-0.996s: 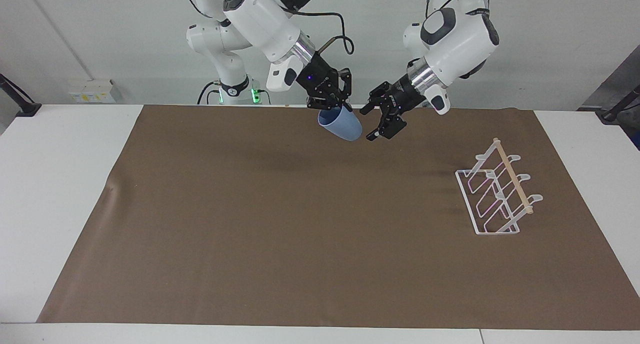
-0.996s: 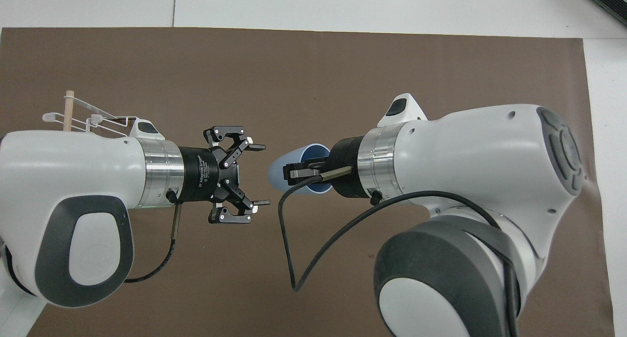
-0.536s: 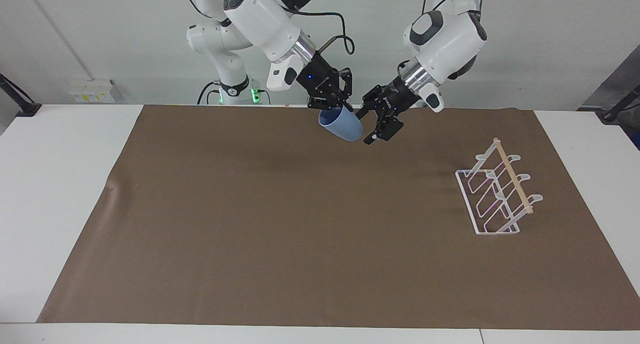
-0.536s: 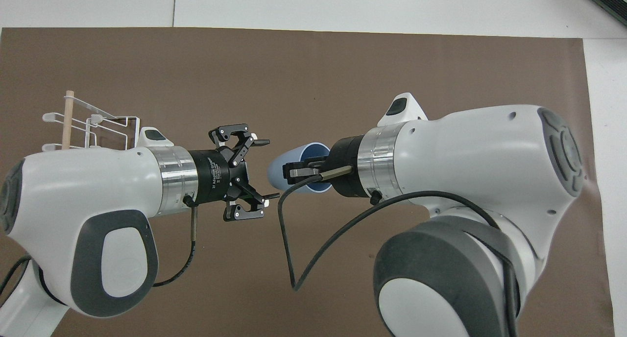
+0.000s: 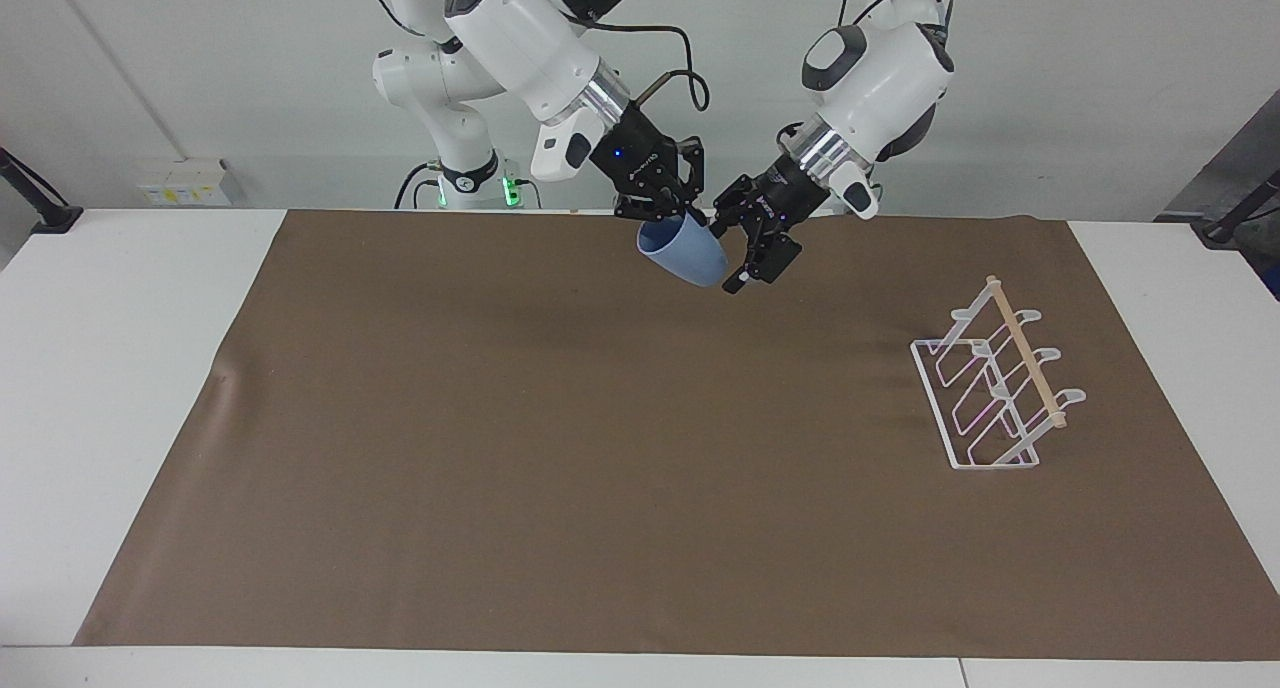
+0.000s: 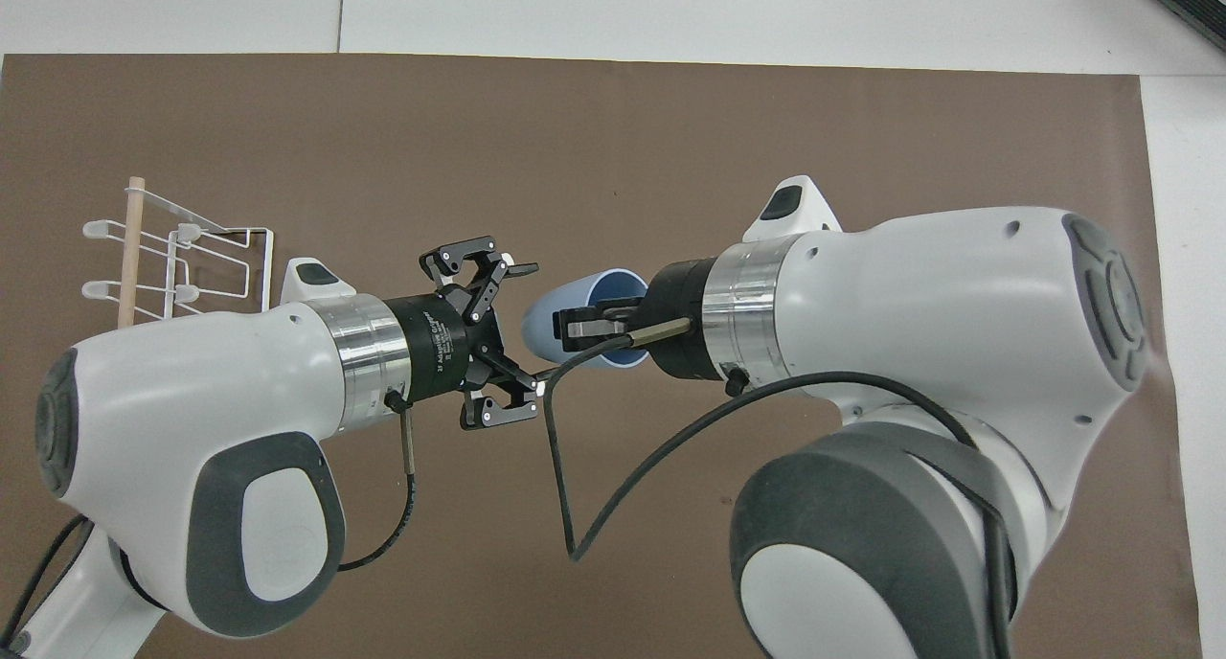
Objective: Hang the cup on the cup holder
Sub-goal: 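Close the left gripper on the cup body beside the right gripper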
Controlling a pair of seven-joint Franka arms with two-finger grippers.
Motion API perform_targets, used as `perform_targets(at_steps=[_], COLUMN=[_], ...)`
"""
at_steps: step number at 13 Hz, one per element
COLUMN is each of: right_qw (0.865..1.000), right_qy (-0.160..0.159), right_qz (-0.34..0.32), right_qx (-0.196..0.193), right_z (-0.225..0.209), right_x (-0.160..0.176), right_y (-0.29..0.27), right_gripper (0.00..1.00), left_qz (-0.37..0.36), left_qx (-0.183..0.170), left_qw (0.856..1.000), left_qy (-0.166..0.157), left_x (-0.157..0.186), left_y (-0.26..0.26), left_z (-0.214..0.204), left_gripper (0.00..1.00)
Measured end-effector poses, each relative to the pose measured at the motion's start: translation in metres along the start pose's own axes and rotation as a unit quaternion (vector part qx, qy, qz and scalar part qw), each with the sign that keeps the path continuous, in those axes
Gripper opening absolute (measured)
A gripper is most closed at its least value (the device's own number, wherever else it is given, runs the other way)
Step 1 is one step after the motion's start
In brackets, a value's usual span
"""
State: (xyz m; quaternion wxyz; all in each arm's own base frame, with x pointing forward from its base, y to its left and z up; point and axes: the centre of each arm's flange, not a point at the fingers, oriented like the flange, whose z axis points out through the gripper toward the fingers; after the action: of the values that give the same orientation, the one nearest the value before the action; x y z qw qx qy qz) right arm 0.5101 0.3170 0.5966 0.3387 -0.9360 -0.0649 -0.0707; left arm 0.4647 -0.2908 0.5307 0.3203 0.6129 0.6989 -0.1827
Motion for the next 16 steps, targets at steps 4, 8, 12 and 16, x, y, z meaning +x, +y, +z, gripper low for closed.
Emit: perform_targets(at_steps=[4, 8, 12, 16], right_qw=[1.000, 1.000, 1.000, 1.000], right_qy=[0.000, 0.001, 0.002, 0.002], right_qz=[0.000, 0.000, 0.002, 0.002], right_qx=[0.000, 0.000, 0.000, 0.000], right_z=[0.0002, 0.0000, -0.0001, 0.0000], right_x=[-0.0002, 0.0001, 0.0003, 0.0002], right_y=[-0.0003, -0.0004, 0.0007, 0.0008], right_gripper=[0.06, 0.06, 0.06, 0.06], left_qz=[0.007, 0.007, 0.009, 0.010], left_qx=[0.004, 0.004, 0.000, 0.000], left_qw=[1.000, 1.000, 1.000, 1.000], left_qy=[-0.002, -0.001, -0.002, -0.002], left_x=[-0.0069, -0.0063, -0.0058, -0.0057], left_y=[-0.0071, -0.0072, -0.0066, -0.0068], left_z=[0.0043, 0.0047, 0.0047, 0.0049], left_gripper=[1.00, 1.00, 0.71, 0.71])
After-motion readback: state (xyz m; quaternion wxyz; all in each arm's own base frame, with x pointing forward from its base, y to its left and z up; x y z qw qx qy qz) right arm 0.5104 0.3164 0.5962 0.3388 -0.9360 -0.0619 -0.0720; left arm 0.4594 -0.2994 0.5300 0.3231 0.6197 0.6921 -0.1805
